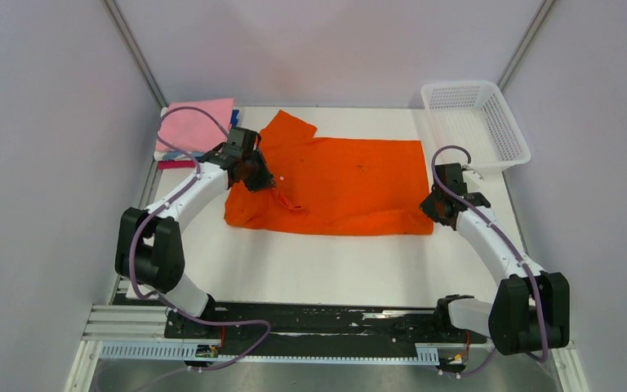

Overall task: Fold and stack the t-shirts
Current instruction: Fold the flattened tshirt in 1/3 of the way

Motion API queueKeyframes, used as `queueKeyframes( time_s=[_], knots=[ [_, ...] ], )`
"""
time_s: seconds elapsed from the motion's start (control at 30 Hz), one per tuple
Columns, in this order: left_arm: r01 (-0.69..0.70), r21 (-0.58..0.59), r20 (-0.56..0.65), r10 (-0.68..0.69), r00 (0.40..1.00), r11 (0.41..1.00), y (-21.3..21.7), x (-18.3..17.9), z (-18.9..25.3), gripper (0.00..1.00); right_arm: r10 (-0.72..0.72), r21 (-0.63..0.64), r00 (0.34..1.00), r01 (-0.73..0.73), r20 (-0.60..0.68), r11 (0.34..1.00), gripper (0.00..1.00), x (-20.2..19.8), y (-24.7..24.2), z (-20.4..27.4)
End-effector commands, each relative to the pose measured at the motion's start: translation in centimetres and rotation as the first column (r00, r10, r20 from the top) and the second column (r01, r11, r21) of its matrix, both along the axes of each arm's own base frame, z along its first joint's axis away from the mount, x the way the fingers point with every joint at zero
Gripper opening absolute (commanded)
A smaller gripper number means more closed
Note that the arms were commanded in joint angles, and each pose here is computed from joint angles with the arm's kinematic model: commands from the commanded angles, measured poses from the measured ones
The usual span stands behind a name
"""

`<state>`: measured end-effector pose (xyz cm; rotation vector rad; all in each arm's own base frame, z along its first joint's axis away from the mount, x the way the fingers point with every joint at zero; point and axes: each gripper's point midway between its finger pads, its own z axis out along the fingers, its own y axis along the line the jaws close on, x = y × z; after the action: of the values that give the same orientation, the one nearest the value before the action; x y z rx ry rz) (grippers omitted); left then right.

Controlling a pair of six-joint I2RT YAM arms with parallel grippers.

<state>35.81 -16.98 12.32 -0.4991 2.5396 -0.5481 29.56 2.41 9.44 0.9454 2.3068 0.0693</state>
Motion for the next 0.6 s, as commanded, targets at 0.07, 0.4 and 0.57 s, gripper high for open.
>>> queueKeyframes(
  time_s=[0.07,0.4,0.57],
  knots=[
    [-0.022,-0.006,0.077,0.023,0.997,1.0,1.5,3.6,2.6,0.0,-0.005,-0.046,0.998,0.008,0.056,0.999,0.0,3.1,-1.1,2.0],
    [-0.055,0.038,0.047,0.053,0.997,0.998,3.1,7.2,1.3,0.0,-0.009,-0.075,0.999,0.012,0.047,0.997,0.0,5.1,-2.1,1.4],
    [-0.027,0.049,0.032,0.025,0.999,0.998,2.6,9.8,-0.1,0.01,-0.002,-0.082,1.0,0.004,0.021,0.997,0.02,6.5,-2.3,0.1]
  ],
)
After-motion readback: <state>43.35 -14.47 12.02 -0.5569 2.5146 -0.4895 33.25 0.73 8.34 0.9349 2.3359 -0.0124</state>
